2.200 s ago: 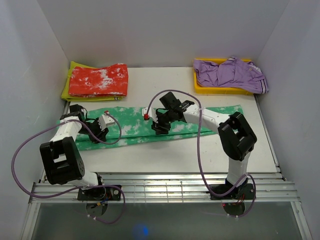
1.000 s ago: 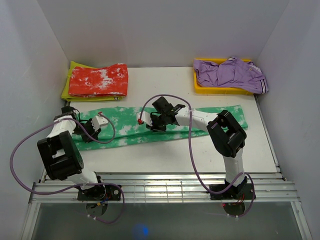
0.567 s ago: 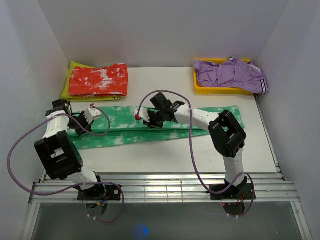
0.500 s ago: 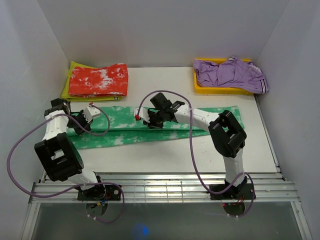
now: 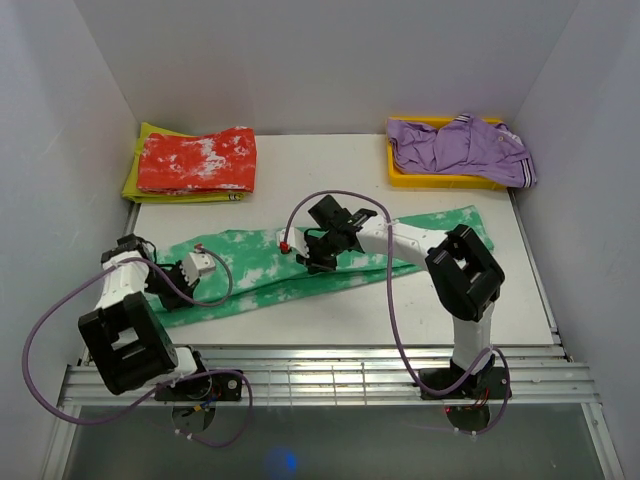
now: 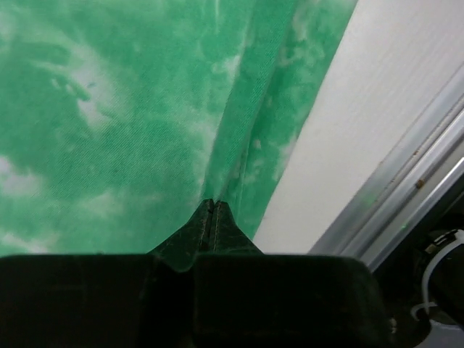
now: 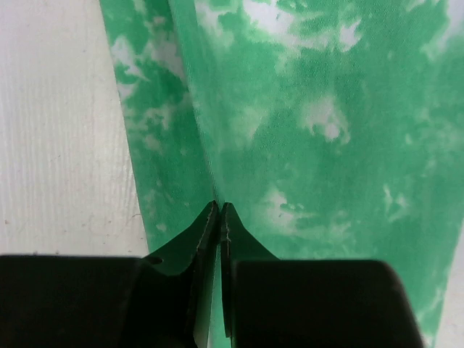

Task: Fold and stack the trousers
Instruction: Fold the trousers

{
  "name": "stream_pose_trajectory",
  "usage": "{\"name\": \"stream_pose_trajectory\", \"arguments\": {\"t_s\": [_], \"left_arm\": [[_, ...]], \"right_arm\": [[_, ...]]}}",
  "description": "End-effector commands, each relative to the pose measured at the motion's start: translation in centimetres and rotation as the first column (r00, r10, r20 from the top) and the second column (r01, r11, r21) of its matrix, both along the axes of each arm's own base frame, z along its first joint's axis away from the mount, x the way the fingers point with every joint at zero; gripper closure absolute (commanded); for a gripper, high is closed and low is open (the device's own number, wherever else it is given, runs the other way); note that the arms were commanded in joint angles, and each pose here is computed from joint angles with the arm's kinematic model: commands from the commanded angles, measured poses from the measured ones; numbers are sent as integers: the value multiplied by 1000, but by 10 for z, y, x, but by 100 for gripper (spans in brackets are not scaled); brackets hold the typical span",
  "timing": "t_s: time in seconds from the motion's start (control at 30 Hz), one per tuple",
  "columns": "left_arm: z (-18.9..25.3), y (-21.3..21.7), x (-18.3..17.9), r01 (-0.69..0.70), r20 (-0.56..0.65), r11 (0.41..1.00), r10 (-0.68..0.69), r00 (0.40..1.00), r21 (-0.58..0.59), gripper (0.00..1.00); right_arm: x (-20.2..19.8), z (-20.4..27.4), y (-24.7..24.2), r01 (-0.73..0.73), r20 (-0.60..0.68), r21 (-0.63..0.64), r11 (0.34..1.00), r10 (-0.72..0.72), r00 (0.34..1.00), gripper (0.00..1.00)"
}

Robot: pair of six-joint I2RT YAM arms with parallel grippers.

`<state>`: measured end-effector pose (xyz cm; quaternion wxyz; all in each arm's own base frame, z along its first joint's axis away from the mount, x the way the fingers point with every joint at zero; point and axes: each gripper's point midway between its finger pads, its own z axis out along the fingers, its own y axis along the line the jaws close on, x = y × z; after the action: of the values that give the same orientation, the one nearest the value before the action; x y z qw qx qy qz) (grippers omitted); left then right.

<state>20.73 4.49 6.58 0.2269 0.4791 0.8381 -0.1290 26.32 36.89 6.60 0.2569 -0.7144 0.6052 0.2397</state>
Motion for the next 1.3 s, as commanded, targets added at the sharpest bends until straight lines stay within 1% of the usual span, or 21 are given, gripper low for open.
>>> {"name": "stream_pose_trajectory", "arguments": {"t_s": [0.0, 0.13, 0.2, 0.3, 0.33, 0.37, 0.43, 0.53, 0.57, 0.63, 0.7, 0.77, 0.87, 0.9, 0.93, 1.0, 1.03, 1.1, 1.2, 1.23, 1.27], "left_arm": [[-35, 5, -23, 3, -101, 999, 1, 995, 37, 100], [-73, 11, -20, -69, -161, 997, 74, 984, 40, 100], [-81, 14, -10, -166, -217, 986, 166, 962, 19, 100], [-68, 13, 21, -271, -225, 961, 252, 941, -60, 100], [-62, 10, 29, -280, -219, 956, 256, 941, -85, 100], [-57, 8, 36, -300, -220, 948, 273, 937, -103, 100], [-50, 3, 48, -288, -212, 950, 259, 942, -122, 100], [-46, -1, 56, -301, -222, 945, 268, 937, -131, 100], [-45, 0, 57, -309, -228, 942, 275, 934, -130, 100], [-41, -2, 61, -326, -235, 935, 288, 928, -141, 100], [-36, -6, 61, -328, -248, 932, 284, 926, -156, 100], [-27, -9, 63, -326, -238, 929, 281, 930, -173, 100], [-12, -16, 59, -295, -215, 935, 253, 943, -196, 100], [-9, -18, 56, -287, -217, 937, 244, 945, -199, 100], [-6, -19, 54, -275, -207, 940, 234, 950, -201, 100], [2, -21, 49, -237, -168, 951, 205, 964, -200, 100], [5, -22, 48, -223, -151, 954, 195, 969, -199, 98], [15, -24, 45, -179, -90, 964, 164, 982, -198, 90], [31, -29, 48, -125, 4, 970, 129, 992, -207, 74], [41, -30, 50, -108, 51, 972, 121, 991, -207, 65], [46, -32, 51, -94, 77, 972, 113, 991, -214, 61]], "right_arm": [[-14, -17, -11, -25, -56, -49, 998, 22, 998, 92], [-18, -42, -16, -36, -90, -104, 994, 27, 996, 92], [-11, -49, -15, -14, -92, -139, 990, 1, 996, 90], [12, -34, -14, 69, -29, -103, 992, -72, 997, 78], [27, -18, -10, 99, 43, -55, 994, -96, 994, 78], [35, -14, -10, 118, 69, -45, 992, -115, 991, 80], [52, -12, -15, 149, 91, -38, 988, -145, 985, 92], [77, -26, -27, 187, 115, -70, 980, -178, 977, 92], [80, -28, -32, 195, 107, -94, 976, -185, 977, 89], [93, -9, -30, 220, 106, -66, 973, -212, 972, 68], [91, 17, -23, 248, 63, 13, 969, -248, 967, 59], [74, 58, -10, 262, -23, 142, 954, -262, 965, 59], [52, 105, 9, 294, -144, 314, 903, -260, 955, 62], [41, 113, 15, 357, -248, 327, 875, -285, 926, 64], [37, 132, 23, 349, -257, 397, 849, -263, 930, 65], [21, 125, 31, 389, -303, 399, 830, -281, 911, 69], [22, 146, 41, 419, -319, 478, 772, -292, 902, 70], [14, 132, 45, 492, -385, 465, 736, -333, 861, 74], [5, 113, 61, 628, -608, 316, 712, -356, 709, 89], [1, 110, 63, 698, -697, 247, 672, -378, 610, 90], [3, 122, 67, 713, -711, 301, 633, -349, 610, 91]]}}
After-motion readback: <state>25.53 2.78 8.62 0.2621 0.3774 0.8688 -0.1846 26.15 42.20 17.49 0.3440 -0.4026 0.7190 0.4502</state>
